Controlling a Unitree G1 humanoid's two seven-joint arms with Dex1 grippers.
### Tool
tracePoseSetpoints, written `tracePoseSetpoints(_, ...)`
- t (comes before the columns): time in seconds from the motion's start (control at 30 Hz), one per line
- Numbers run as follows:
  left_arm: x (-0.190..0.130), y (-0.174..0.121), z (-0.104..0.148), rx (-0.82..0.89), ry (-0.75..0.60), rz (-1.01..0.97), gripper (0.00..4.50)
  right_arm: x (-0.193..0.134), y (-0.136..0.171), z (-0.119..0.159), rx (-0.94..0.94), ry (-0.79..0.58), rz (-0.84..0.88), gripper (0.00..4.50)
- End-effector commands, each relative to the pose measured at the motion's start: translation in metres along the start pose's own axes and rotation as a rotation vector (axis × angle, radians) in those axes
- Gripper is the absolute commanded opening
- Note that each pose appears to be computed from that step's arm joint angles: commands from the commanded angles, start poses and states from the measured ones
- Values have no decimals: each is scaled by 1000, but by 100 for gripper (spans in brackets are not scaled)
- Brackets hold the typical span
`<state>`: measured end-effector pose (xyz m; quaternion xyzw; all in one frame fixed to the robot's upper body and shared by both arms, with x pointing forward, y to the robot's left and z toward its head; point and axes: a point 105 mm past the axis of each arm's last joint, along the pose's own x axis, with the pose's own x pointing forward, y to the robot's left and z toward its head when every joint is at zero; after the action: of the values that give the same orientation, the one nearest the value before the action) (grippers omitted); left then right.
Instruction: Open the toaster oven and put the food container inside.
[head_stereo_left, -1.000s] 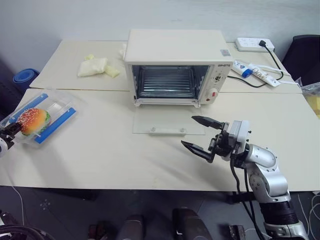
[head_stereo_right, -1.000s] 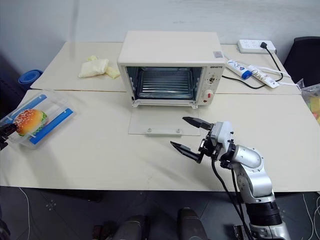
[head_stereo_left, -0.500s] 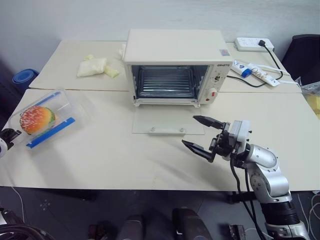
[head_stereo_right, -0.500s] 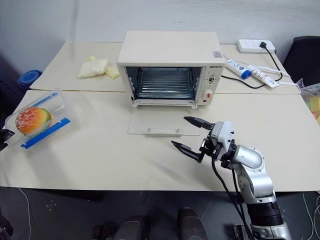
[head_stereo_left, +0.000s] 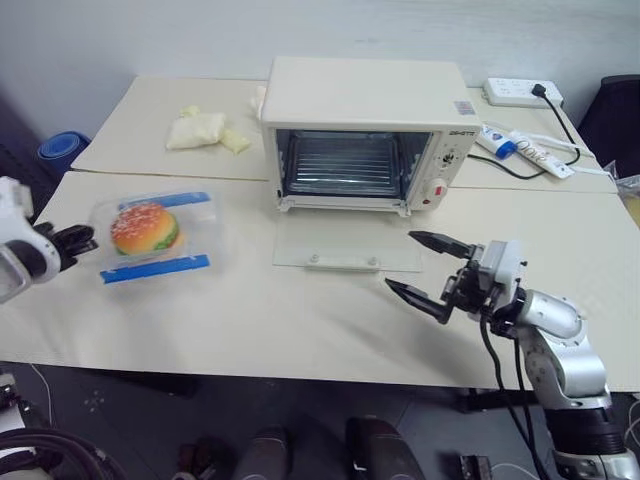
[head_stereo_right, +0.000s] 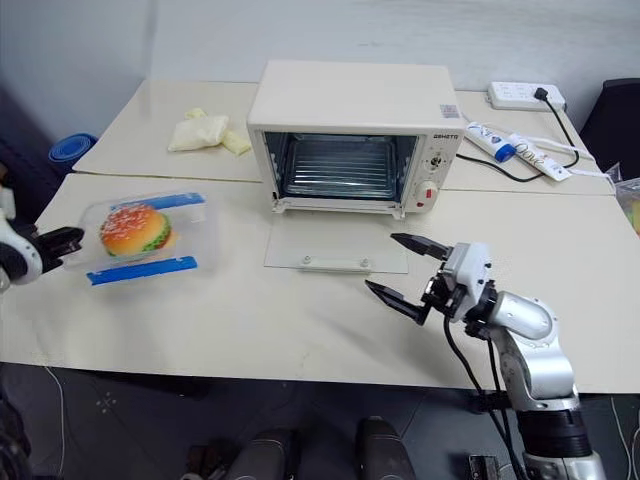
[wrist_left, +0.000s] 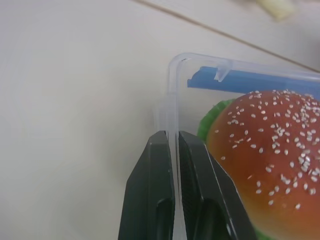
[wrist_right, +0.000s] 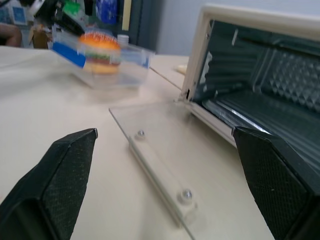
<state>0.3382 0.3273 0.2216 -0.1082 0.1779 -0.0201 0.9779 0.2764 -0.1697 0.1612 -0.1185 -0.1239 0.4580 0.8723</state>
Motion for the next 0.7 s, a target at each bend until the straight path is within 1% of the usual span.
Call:
tracePoseSetpoints(0.03,0,-48,19,87,-33,-134,1,-26,-4,8,-54,29,-53,450)
tracePoseSetpoints(0.17,13,-94,21,112,-23,-254,1,-45,1,1,-37,77,-107,450)
tracePoseSetpoints(0.3,30,-133,14,129,-8,-309,1,-48,6,0,-27,72,-153,450)
tracePoseSetpoints(0.5,53,-168,10,39,-54,-317,1,-44,19,1,-15,49,-189,450)
tracePoseSetpoints(0.7,65,-190,0,69,-36,-333,1,-40,23,4,-13,35,-205,450)
